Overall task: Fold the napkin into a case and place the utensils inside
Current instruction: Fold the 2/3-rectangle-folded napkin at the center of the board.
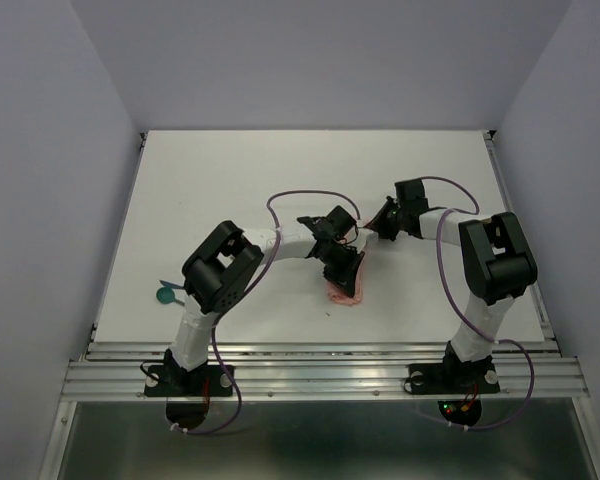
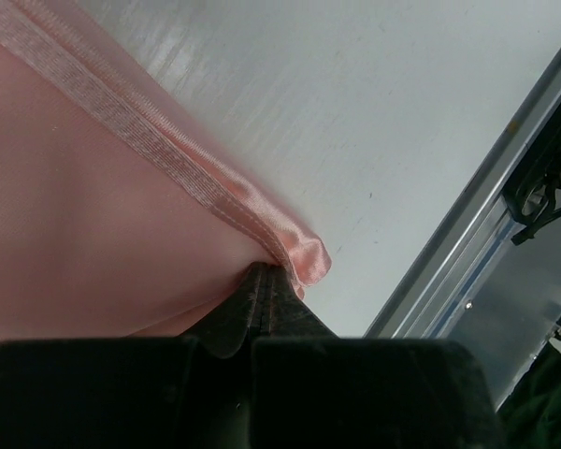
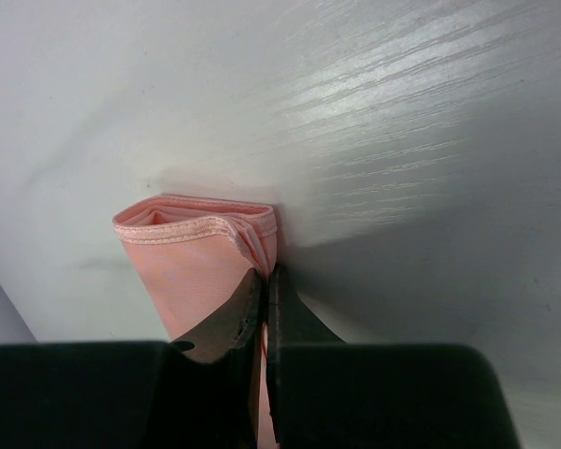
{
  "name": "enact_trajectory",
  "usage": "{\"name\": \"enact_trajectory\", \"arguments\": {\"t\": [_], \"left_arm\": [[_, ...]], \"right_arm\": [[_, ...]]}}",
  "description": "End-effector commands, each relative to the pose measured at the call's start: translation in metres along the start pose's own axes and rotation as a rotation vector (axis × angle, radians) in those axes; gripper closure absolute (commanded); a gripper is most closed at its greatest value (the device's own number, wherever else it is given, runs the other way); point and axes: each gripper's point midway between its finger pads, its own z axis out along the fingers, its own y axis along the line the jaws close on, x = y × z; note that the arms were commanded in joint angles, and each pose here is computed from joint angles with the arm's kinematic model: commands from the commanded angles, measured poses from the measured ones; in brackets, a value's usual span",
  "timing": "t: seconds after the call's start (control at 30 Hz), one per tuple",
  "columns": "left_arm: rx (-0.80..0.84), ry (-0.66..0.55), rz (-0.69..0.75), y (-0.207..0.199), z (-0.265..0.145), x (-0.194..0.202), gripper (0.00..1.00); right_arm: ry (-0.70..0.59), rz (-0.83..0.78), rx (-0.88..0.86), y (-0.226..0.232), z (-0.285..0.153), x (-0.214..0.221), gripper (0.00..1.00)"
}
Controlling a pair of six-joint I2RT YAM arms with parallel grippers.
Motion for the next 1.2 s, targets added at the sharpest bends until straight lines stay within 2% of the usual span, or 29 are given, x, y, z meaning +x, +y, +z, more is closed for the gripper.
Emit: {"name": "enact_trajectory", "arguments": {"t": [0.0, 0.17, 0.33, 0.6, 0.7, 0.77, 0.83, 0.87, 0.93, 0.97, 1.0, 1.17], "left_arm": [[-0.027, -0.078, 0.069, -0.017, -0.028, -0.027, 1.0], [-0.005, -0.181, 0.111, -0.035, -0.073, -0.057, 1.0], [-0.013, -0.233, 0.091, -0.024, -0.105, -0.07, 1.0], [-0.113, -0.369, -0.005, 0.012, -0.141, -0.096, 1.0], [-0.148, -0.425, -0.035, 0.014, -0.15, -0.107, 1.0], [-0.192, -0.466, -0.057, 0.018, -0.157, -0.114, 1.0], [-0.222, -0.491, -0.068, 0.021, -0.163, -0.117, 0.92], [-0.231, -0.501, -0.067, 0.021, -0.166, -0.119, 0.91], [-0.273, -0.516, -0.071, 0.025, -0.17, -0.121, 0.85], [-0.298, -0.525, -0.072, 0.027, -0.173, -0.123, 0.77], [-0.311, -0.533, -0.068, 0.026, -0.175, -0.126, 0.75], [-0.371, -0.524, -0.065, 0.019, -0.166, -0.129, 0.7]], "right_arm": [[0.001, -0.019, 0.044, -0.014, -0.002, 0.005, 0.99], [-0.026, -0.014, 0.073, -0.017, -0.012, 0.002, 0.99], [-0.058, 0.053, 0.114, -0.028, -0.026, 0.006, 0.99], [-0.082, 0.392, 0.105, -0.061, -0.038, 0.05, 0.99], [-0.114, 0.424, 0.081, -0.054, -0.042, 0.056, 0.99], [-0.144, 0.405, 0.097, -0.053, -0.045, 0.051, 0.81], [-0.176, 0.347, 0.087, -0.044, -0.048, 0.041, 0.68], [-0.177, 0.327, 0.092, -0.043, -0.05, 0.04, 0.56], [-0.205, 0.264, 0.092, -0.036, -0.055, 0.029, 0.49], [-0.212, 0.217, 0.102, -0.037, -0.057, 0.027, 0.48], [-0.221, 0.196, 0.093, -0.033, -0.059, 0.023, 0.48], [-0.219, 0.092, 0.104, -0.03, -0.069, 0.019, 0.47]]}}
